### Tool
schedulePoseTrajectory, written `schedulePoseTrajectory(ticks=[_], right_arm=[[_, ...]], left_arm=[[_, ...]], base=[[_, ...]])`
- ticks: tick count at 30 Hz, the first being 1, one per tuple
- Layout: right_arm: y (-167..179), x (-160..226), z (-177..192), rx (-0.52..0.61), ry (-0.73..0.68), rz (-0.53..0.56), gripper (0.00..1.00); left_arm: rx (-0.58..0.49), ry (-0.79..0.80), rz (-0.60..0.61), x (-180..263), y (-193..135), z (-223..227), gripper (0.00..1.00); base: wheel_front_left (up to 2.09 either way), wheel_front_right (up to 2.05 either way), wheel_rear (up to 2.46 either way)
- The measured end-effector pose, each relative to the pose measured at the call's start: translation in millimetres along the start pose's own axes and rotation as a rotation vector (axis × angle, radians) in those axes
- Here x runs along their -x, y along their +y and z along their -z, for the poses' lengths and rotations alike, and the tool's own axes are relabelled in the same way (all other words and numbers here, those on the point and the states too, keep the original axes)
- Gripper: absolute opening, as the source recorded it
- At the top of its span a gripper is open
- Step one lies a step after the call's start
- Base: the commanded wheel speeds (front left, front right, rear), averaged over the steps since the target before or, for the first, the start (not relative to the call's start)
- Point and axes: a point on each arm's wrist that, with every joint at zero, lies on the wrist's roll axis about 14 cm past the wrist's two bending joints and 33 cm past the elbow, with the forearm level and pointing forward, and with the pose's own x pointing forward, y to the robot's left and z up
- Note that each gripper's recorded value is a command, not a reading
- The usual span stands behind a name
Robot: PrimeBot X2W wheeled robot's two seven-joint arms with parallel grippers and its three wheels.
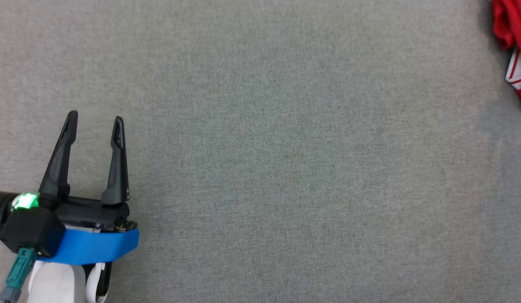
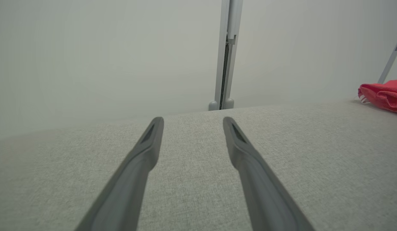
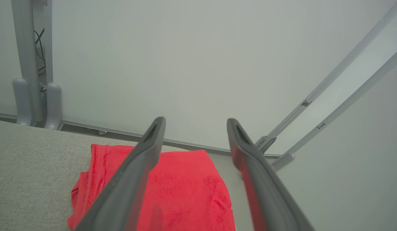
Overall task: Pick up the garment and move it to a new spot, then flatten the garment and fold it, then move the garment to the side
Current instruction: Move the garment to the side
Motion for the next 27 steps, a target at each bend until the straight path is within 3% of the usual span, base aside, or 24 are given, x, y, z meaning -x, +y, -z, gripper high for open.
schedulePoseTrajectory(ticks=[13,17,19,27], right_arm=[[117.9,86.8,-68.2,-0.178,-0.287,-0.281,1.0],[133.4,122.3,-72.5,-0.244,-0.332,-0.314,1.0],[145.5,151.2,-57.2,-0.292,-0.306,-0.335,1.0],[149.0,206.4,-43.7,-0.398,-0.295,-0.304,1.0]], left_arm=[[-0.002,-0.036,-0.074,53.8,2.9,-48.1,1.0],[-0.005,-0.054,-0.082,69.2,0.4,-61.5,1.0],[-0.007,-0.068,-0.092,80.5,0.2,-70.1,1.0],[-0.015,-0.088,-0.126,104.7,4.5,-82.8,1.0]], base=[[0.0,0.0,0.0],[0.0,0.0,0.0],[0.0,0.0,0.0],[0.0,0.0,0.0]])
